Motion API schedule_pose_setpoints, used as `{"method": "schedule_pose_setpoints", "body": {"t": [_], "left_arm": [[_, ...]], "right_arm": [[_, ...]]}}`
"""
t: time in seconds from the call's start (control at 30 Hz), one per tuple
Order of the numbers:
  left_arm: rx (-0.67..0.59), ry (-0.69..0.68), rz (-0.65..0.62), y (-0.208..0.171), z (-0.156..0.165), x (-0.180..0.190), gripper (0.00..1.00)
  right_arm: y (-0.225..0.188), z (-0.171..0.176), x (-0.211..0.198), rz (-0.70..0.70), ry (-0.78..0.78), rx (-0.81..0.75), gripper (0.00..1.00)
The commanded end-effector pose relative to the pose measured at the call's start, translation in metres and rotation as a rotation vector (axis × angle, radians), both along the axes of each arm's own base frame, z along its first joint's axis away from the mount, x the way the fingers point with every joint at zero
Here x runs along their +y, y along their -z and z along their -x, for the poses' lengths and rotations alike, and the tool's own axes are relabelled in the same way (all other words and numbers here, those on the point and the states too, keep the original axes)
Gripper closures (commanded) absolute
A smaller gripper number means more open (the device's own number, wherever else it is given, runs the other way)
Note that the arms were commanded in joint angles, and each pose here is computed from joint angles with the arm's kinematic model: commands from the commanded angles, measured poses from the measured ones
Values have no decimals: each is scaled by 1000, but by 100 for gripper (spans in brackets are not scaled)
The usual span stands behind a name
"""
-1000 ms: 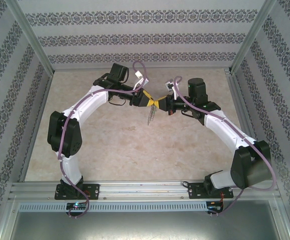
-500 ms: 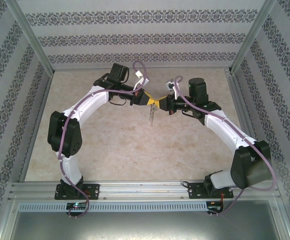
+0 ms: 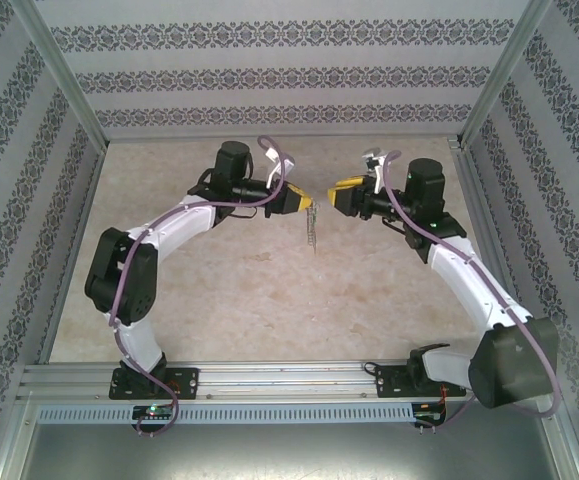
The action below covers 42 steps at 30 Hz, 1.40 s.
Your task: Put the keys on the keyring
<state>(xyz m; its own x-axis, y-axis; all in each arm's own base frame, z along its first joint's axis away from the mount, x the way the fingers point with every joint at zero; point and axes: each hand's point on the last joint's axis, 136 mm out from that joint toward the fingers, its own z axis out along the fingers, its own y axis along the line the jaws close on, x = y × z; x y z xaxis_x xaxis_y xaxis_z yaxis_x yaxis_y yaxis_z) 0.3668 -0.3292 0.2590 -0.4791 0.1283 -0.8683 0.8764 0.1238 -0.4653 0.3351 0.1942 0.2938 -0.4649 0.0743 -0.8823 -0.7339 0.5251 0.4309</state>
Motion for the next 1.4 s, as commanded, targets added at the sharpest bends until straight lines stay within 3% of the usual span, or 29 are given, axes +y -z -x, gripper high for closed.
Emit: {"method": "schedule_pose_setpoints", "body": {"t": [0.0,0.3,0.53,0.73,1.07,1.37], "left_arm": [[-158,-30,130,-61,3,-1,100],[-181,-63,208,-82,3,2,100],[-164,-56,217,-80,2,1,100],[-151,-44,214,-77,3,-1,100],[-113,-4,214,-73,6,-3,100],[-103,12,223,-76,7,-4,100]], "right_arm": [[13,-9,-13,8,115,5,54],[44,-1,-11,65,198,-19,53],[35,2,-5,47,187,-39,53],[11,6,-1,-37,83,-50,60],[-24,17,15,-138,-138,-74,62],[-29,16,23,-150,-195,-66,65]]}}
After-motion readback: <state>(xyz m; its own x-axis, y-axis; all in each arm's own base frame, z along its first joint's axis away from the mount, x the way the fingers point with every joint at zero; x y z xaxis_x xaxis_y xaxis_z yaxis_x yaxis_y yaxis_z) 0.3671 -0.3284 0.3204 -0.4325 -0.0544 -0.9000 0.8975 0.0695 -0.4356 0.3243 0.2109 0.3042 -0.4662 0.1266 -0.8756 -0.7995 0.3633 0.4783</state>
